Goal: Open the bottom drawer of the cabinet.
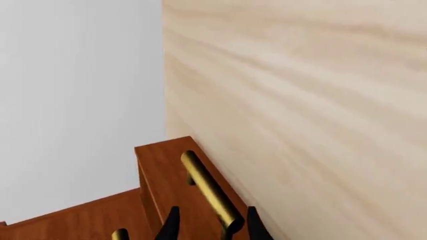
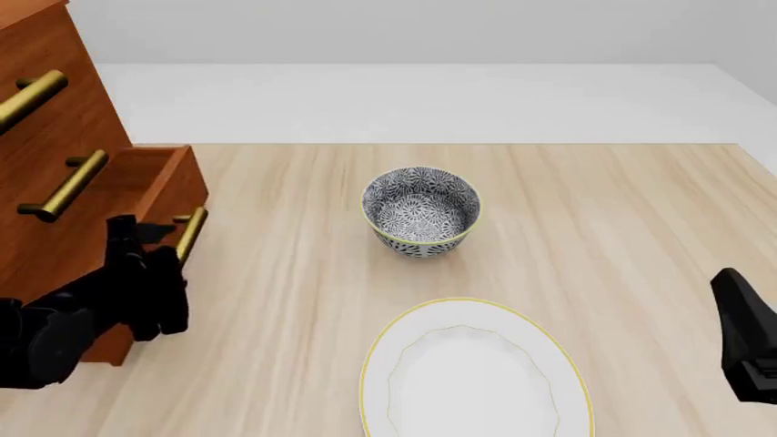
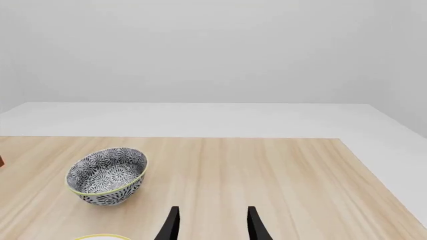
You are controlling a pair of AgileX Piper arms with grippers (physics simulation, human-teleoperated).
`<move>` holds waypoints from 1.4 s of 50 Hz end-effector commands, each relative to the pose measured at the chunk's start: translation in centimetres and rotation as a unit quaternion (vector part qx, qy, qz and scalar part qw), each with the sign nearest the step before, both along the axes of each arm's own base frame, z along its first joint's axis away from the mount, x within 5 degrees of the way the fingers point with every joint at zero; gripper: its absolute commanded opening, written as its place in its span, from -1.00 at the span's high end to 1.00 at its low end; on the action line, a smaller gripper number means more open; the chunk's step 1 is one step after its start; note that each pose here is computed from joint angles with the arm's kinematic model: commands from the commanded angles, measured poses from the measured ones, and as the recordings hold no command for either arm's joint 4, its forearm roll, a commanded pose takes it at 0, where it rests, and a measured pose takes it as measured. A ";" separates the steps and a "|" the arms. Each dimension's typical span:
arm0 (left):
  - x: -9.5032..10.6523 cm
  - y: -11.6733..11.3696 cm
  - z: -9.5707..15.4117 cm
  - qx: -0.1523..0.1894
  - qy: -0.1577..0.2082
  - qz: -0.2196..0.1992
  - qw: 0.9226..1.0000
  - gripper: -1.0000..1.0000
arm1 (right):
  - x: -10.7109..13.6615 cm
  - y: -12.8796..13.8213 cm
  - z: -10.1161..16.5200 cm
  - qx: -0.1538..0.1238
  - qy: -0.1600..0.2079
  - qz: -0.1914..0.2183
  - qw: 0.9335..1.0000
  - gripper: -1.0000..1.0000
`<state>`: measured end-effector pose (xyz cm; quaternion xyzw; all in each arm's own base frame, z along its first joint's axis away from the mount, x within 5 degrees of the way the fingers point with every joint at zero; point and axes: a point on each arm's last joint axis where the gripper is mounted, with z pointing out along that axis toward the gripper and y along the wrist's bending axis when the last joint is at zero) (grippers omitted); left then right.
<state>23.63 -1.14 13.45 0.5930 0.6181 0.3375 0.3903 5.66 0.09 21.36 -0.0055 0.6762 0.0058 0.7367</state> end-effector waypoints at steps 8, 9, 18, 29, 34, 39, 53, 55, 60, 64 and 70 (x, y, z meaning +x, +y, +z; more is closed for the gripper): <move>0.4 -0.4 0.3 -0.006 -0.011 -0.004 1.000 -1.00 | 0.0 0.0 0.0 0.000 0.000 0.000 1.000 -1.00; 0.4 -0.5 0.3 -0.007 -0.011 -0.005 1.000 -1.00 | 0.0 0.0 0.0 0.000 0.000 0.000 1.000 -1.00; -0.1 -0.7 0.3 -0.016 -0.008 -0.004 1.000 -1.00 | 0.0 0.0 0.0 0.000 0.000 0.000 1.000 -1.00; -0.7 -1.2 1.4 -0.028 -0.013 -0.012 0.999 -1.00 | 0.0 0.0 0.0 0.000 0.000 0.000 1.000 -1.00; -1.0 -1.4 1.3 -0.032 -0.011 -0.014 0.999 -1.00 | 0.0 0.0 0.0 0.000 0.000 0.000 1.000 -1.00; -1.0 -1.6 1.4 -0.040 -0.009 -0.015 0.999 -1.00 | 0.0 0.0 0.0 0.000 0.000 0.000 1.000 -1.00; -0.9 -2.6 2.9 -0.058 -0.017 -0.027 0.998 -1.00 | 0.0 0.0 0.0 0.000 0.000 0.000 1.000 -1.00; -0.8 -2.8 3.3 -0.063 -0.020 -0.030 0.997 -1.00 | 0.0 0.0 0.0 0.000 0.000 0.000 1.000 -1.00; -0.3 -3.4 4.9 -0.090 -0.023 -0.029 0.995 -1.00 | 0.0 0.0 0.0 0.000 0.000 0.000 1.000 -1.00; 0.1 -3.7 6.4 -0.112 -0.031 -0.023 0.993 -1.00 | 0.0 0.0 0.0 0.000 0.000 0.000 1.000 -1.00; 0.2 -4.6 9.6 -0.178 -0.033 -0.012 0.983 -1.00 | 0.0 0.0 0.0 0.000 0.000 0.000 1.000 -1.00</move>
